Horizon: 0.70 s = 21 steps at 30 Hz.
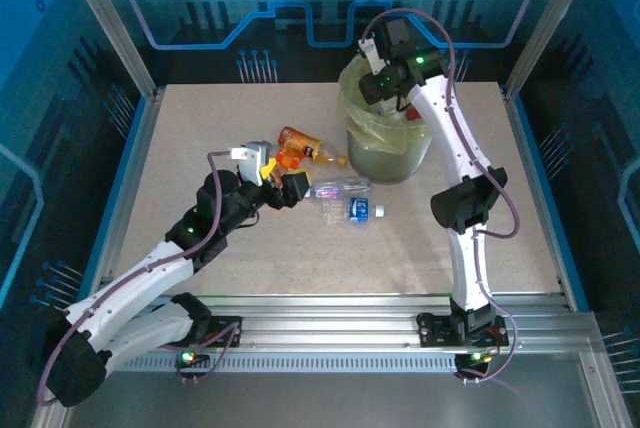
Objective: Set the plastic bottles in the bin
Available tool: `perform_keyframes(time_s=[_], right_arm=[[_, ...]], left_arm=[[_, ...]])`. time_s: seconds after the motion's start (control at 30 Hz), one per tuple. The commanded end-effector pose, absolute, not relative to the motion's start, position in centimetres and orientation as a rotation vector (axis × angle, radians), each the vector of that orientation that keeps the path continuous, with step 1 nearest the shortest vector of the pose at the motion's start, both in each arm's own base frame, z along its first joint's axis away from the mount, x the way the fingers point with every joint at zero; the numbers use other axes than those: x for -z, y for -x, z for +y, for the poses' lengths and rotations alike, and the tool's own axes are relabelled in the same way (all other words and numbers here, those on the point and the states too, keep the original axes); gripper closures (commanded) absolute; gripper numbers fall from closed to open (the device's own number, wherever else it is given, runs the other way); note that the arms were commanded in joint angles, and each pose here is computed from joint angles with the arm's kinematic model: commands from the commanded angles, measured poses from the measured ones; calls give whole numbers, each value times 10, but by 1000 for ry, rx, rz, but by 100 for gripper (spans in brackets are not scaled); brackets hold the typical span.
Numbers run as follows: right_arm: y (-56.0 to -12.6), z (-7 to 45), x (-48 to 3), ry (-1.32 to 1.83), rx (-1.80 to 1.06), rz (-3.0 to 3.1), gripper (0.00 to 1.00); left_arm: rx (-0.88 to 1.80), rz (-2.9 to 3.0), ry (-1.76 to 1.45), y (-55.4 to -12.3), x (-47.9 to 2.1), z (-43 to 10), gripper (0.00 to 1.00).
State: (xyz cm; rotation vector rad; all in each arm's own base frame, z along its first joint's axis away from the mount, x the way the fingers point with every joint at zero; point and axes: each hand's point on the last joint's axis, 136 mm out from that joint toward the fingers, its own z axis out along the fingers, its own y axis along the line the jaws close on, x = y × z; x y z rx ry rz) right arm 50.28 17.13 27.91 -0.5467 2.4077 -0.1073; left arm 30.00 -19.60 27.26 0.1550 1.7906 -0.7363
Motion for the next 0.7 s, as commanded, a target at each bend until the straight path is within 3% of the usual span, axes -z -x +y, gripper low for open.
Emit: perform_keyframes(time_s=[0.0, 0.17, 0.67], right_arm=[[-496, 180, -254, 584, 51, 2489, 33], [-491, 198, -248, 604, -89, 2508, 15], [-460, 210, -325, 555, -344, 2374, 9]], left_arm=[[726, 1809, -112, -300, -268, -188, 1], [722, 1818, -103, -301, -265, -186, 1], [686, 1859, -41, -305, -254, -176, 1]])
